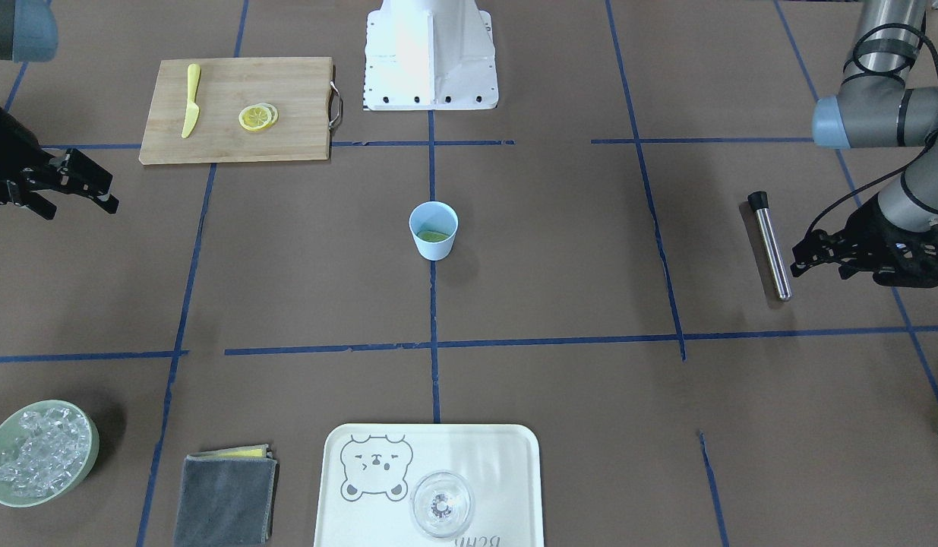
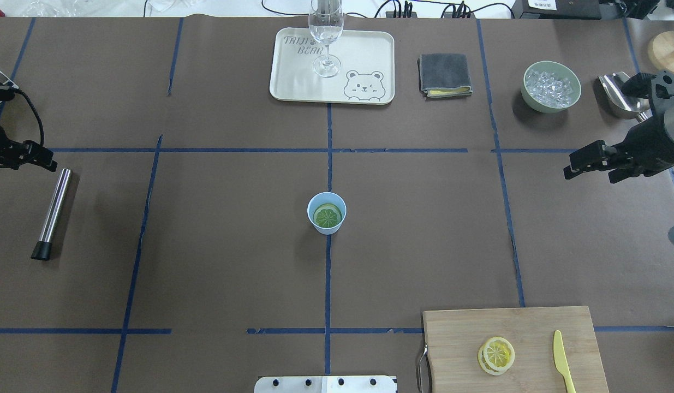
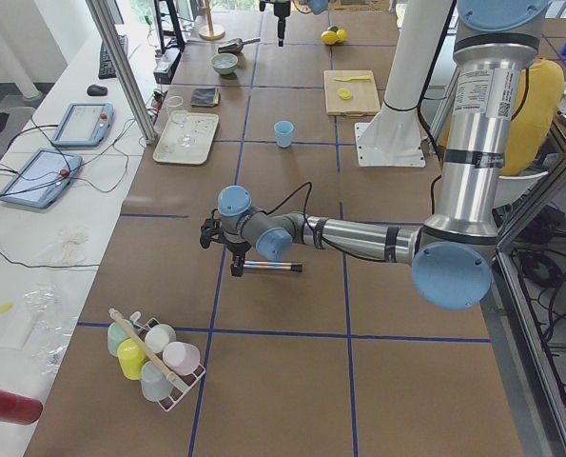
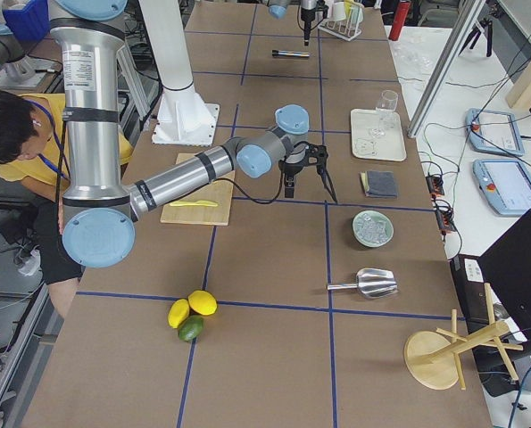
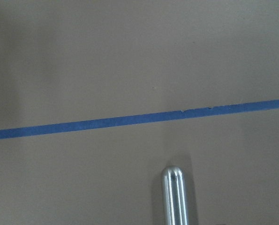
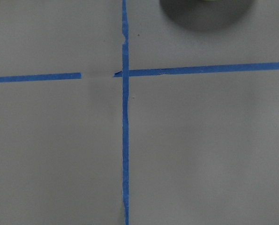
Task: Squeeze lemon into cup
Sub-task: 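Grasp the steel muddler upright with the left gripper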
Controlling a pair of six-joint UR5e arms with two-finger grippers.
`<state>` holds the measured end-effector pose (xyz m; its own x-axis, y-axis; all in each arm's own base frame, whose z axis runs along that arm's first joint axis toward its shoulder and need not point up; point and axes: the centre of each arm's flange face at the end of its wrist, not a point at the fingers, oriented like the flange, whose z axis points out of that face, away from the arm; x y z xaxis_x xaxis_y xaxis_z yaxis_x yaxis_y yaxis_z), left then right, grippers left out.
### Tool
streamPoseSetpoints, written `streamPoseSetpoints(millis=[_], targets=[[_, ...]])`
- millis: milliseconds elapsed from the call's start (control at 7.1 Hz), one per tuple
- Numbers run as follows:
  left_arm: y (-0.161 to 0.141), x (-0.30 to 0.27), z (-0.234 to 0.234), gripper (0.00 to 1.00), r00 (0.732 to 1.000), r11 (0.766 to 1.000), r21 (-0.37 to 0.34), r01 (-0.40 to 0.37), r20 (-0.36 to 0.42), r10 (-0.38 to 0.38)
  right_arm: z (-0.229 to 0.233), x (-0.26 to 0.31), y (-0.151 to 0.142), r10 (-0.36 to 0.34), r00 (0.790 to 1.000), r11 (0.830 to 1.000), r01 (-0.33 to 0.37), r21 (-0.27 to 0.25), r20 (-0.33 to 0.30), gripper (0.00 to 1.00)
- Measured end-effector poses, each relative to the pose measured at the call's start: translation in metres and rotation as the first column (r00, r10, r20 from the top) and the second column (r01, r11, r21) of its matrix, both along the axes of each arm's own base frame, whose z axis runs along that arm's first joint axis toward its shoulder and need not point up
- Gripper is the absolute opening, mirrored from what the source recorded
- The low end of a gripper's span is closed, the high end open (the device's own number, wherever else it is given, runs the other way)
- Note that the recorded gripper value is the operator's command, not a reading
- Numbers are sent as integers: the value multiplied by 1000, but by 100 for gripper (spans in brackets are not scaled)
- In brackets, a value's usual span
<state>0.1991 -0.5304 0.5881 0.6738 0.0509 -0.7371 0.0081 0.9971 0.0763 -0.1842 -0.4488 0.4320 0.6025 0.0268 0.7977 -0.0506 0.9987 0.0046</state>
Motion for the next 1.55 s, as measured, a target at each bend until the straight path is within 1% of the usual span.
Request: streamPoseSetpoints(millis=[141, 282, 423, 564, 705, 845, 1127, 1268, 1409, 1550], targets=[[-1, 17, 4, 83, 1000, 1000, -29, -6, 4, 6, 3, 1, 1, -1, 1000, 1000, 1, -3, -3, 100], [5, 36, 7, 78, 1000, 999, -44, -27, 9, 28, 5, 2, 2, -2, 1000, 1000, 2, -4, -4, 100], [11, 46, 10, 70, 999, 998, -50, -43, 14, 44, 5, 3, 3, -2, 1000, 1000, 2, -5, -5, 100], [14, 52, 12, 41, 998, 997, -49, -52, 21, 53, 6, 3, 3, -2, 1000, 1000, 2, -6, -5, 100], [16, 55, 13, 17, 998, 998, -41, -56, 32, 57, 7, 2, 3, -3, 1000, 1000, 3, -9, -6, 100], [17, 57, 15, 0, 997, 998, -36, -57, 41, 58, 7, 2, 3, -3, 1000, 1000, 3, -10, -6, 100], [17, 56, 14, 0, 997, 998, -27, -52, 60, 53, 7, 2, 4, -5, 1000, 1000, 5, -11, -4, 100], [17, 56, 8, 0, 996, 998, -9, -61, 64, 62, 7, 2, 4, -5, 1000, 1000, 5, -12, -3, 100], [18, 53, -5, 0, 995, 996, 31, -78, 57, 76, 7, 2, 4, -6, 1000, 1000, 6, -14, -2, 100], [24, 47, -35, 0, 996, 991, 100, -91, 33, 88, 6, 3, 4, -6, 1000, 1000, 6, -17, 3, 100]])
